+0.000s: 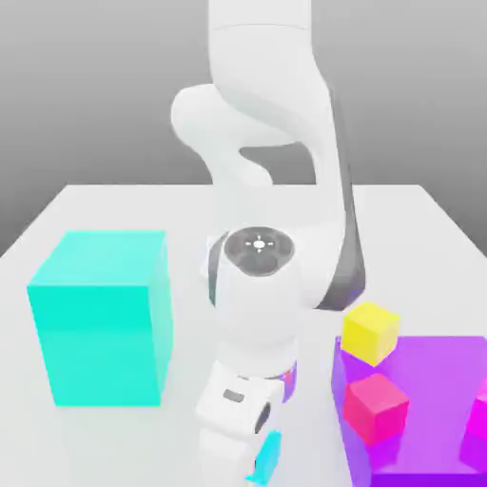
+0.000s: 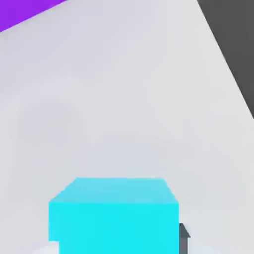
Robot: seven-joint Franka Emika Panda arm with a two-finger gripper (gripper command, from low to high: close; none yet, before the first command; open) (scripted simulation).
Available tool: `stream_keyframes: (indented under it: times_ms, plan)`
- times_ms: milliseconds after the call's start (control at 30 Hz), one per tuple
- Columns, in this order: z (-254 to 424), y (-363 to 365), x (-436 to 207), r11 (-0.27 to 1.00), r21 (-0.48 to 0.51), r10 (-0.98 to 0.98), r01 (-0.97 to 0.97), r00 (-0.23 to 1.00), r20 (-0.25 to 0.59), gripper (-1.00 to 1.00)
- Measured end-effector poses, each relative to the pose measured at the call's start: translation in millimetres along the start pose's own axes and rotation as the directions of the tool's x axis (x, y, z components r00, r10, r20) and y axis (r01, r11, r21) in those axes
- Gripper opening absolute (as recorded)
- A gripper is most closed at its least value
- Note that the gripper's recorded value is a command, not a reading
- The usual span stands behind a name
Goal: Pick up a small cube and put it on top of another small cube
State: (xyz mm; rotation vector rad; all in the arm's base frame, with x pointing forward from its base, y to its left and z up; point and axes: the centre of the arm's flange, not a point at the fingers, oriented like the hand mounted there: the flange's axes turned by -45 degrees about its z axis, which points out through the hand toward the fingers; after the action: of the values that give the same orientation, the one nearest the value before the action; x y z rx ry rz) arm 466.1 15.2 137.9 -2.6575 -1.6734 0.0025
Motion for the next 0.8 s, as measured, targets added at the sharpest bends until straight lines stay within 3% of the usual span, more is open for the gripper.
stream_keyframes:
  times_ms: [233,667,800]
  plan:
    - [-78,-20,21,0.999,0.001,0.051,-0.051,0.999,-0.002,-1.0]
    - [-196,-158,89,0.949,0.004,0.314,-0.314,0.949,-0.003,-1.0]
    - [-168,-171,93,0.941,0.001,0.339,-0.339,0.941,-0.002,-1.0]
